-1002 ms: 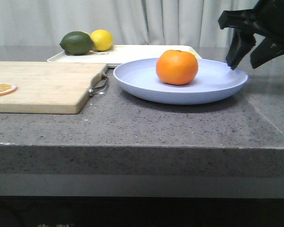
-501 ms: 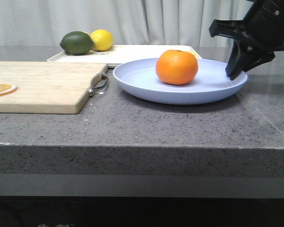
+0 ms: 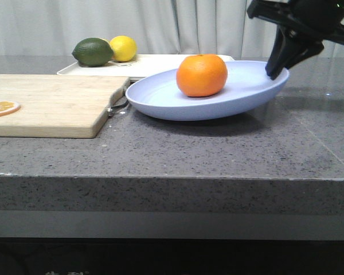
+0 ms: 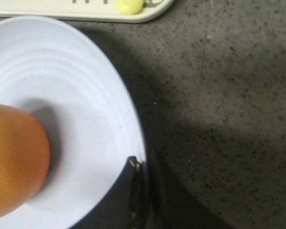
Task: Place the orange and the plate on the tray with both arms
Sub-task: 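Lift the plate with the right gripper and carry it onto the white tray, then lower the plate onto the tray, open the right gripper and withdraw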
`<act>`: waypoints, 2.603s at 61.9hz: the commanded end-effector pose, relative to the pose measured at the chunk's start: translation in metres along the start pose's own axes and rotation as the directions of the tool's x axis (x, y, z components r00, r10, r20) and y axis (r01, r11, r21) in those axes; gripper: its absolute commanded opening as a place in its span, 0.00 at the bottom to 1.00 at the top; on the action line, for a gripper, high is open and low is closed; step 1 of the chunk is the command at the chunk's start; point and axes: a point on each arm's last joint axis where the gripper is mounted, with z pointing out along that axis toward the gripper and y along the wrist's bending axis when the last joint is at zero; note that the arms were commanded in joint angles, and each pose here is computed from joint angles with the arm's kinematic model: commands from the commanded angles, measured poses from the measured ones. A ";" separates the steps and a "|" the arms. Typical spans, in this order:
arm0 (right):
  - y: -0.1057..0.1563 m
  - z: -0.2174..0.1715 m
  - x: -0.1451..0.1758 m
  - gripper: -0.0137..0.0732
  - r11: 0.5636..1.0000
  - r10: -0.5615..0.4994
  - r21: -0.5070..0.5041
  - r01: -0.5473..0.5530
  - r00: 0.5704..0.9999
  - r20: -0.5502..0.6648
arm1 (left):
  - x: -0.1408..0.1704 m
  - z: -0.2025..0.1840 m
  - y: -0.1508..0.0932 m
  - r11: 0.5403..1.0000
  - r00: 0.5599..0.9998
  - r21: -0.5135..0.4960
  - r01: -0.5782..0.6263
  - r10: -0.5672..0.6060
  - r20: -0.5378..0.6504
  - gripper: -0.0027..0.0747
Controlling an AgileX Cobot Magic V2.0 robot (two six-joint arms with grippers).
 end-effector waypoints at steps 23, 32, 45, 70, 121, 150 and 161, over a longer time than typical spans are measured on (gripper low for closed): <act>0.040 -0.021 -0.096 0.08 0.972 0.073 -0.235 -0.013 0.967 0.246 | -0.015 -0.002 -0.002 1.000 0.995 0.014 0.014 -0.015 0.097 0.01; 0.041 -0.004 -0.118 0.08 0.968 0.061 -0.251 0.009 0.962 0.268 | -0.015 -0.002 -0.002 1.000 0.995 0.014 0.014 -0.015 0.097 0.01; 0.038 0.032 -0.141 0.08 0.953 0.146 -0.296 -0.057 0.947 0.286 | -0.015 -0.002 -0.002 1.000 0.995 0.014 0.014 -0.015 0.097 0.01; 0.020 0.061 -0.162 0.09 0.935 0.259 -0.332 -0.127 0.883 0.392 | -0.015 -0.002 -0.002 1.000 0.995 0.014 0.014 -0.015 0.097 0.01; 0.025 0.075 -0.160 0.28 0.932 0.263 -0.340 -0.125 0.879 0.398 | -0.015 -0.002 -0.002 1.000 0.995 0.014 0.014 -0.015 0.097 0.01; 0.019 0.007 -0.164 0.61 0.960 0.182 -0.269 -0.079 0.905 0.385 | -0.015 -0.002 -0.002 1.000 0.995 0.014 0.014 -0.015 0.097 0.01; 0.014 -0.054 -0.157 0.33 0.988 0.097 -0.146 -0.046 0.926 0.364 | -0.015 -0.002 -0.002 1.000 0.995 0.014 0.014 -0.015 0.097 0.01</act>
